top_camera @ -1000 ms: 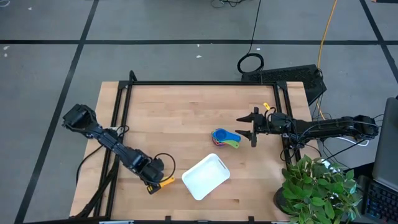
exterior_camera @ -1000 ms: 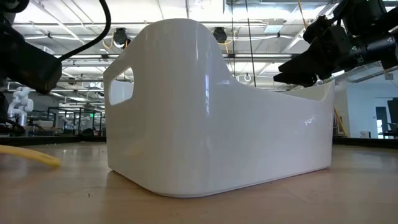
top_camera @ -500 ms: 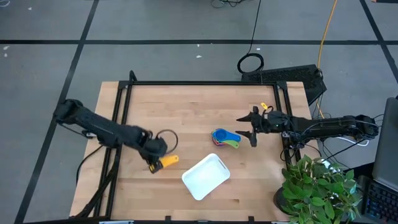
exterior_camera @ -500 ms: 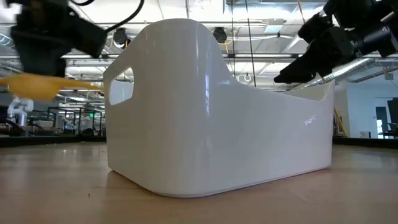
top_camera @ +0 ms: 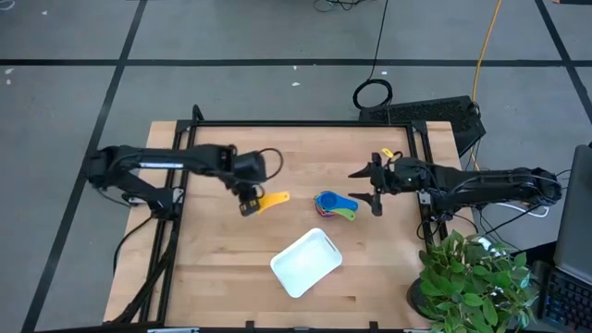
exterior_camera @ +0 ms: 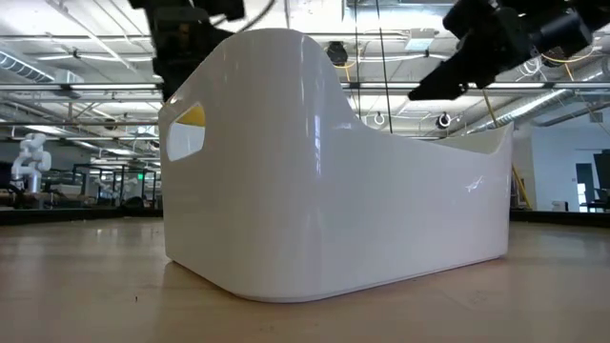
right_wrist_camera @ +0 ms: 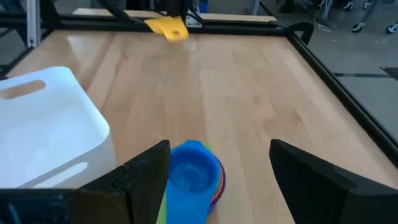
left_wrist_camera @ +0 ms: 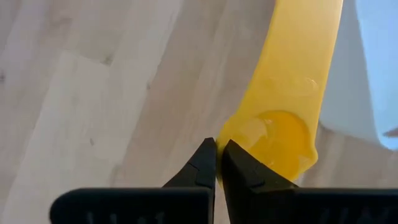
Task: Nest measuring cups in basket
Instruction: Stack the yellow measuring cup on top of the blue measuring cup
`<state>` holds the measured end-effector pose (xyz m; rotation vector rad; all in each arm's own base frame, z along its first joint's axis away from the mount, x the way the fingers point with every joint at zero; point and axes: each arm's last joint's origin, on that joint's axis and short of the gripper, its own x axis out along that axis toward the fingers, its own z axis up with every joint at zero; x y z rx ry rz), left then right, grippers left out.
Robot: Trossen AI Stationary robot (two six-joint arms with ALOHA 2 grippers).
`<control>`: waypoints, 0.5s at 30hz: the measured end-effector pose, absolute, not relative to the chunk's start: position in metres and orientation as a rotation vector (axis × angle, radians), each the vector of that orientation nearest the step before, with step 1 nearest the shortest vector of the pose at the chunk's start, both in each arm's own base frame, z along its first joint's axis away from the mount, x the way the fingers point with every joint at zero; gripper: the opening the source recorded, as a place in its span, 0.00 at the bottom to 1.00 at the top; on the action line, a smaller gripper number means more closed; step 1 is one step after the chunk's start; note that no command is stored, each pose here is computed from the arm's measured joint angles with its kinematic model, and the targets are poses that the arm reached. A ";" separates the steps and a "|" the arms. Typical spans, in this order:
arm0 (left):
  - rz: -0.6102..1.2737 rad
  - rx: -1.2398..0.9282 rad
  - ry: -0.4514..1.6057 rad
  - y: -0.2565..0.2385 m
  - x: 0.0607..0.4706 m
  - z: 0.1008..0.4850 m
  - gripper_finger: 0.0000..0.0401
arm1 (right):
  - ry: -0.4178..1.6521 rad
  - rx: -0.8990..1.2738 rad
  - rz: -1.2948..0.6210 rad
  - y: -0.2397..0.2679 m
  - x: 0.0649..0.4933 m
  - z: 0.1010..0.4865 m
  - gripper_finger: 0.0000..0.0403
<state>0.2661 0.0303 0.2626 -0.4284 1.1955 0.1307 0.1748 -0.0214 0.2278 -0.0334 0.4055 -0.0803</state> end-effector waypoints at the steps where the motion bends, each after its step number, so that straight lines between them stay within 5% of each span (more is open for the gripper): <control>1: 0.125 -0.426 1.213 0.035 0.271 0.260 0.02 | 0.416 -0.042 -0.074 -0.022 0.179 0.230 0.66; 15: 0.073 -0.371 1.285 0.073 0.353 0.258 0.02 | 0.511 -0.119 0.087 -0.042 0.268 0.250 0.66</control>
